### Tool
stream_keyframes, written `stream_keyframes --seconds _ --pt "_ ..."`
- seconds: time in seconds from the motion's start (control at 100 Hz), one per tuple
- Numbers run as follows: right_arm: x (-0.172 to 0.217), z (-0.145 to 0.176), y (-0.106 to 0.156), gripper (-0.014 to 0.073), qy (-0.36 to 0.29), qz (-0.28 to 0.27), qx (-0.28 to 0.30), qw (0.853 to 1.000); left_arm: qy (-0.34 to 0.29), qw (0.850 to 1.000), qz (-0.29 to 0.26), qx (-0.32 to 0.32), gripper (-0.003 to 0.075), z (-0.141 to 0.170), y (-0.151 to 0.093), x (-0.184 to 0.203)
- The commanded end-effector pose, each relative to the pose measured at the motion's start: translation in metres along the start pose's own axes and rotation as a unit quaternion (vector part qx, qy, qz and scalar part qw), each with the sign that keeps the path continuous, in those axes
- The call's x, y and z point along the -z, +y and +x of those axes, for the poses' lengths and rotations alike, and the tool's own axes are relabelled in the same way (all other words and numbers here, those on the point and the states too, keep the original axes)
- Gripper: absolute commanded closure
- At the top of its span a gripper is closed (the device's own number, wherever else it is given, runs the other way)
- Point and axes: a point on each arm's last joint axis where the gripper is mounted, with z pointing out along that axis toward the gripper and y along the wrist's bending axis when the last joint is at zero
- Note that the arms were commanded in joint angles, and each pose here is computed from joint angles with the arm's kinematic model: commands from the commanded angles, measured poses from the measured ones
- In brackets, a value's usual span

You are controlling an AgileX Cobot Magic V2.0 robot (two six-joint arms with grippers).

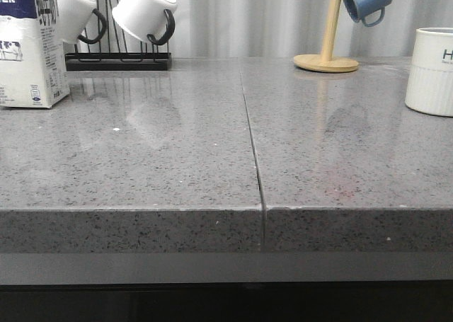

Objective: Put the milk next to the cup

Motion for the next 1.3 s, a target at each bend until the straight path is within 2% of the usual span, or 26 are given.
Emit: stream_keyframes --seconds 0.0,0.69,0.8,1.04,1.29 --pt "0.003 -0.011 0.000 0.0631 -0.054 0.004 0.006 0.998 -0.032 0.999 -0.005 0.006 0.0741 0.007 -0.001 0.001" --pt "0.003 -0.014 0.000 0.0631 -0.054 0.003 0.006 0.999 -0.032 0.999 -0.005 0.006 0.0741 0.007 -0.001 0.001" --pt "0.006 -0.024 0.001 0.0631 -0.044 0.002 0.006 0.999 -0.032 0.999 -0.005 0.006 0.0741 0.007 -0.001 0.001" --pt "0.017 -0.054 0.003 0.0631 0.020 -0.005 0.007 1.000 -0.032 0.999 -0.005 0.006 0.0741 0.007 -0.001 0.001" --pt "0.010 -0.091 0.005 0.0631 0.039 -0.005 0.007 0.999 -0.032 0.999 -0.005 0.006 0.0741 0.007 -0.001 0.001"
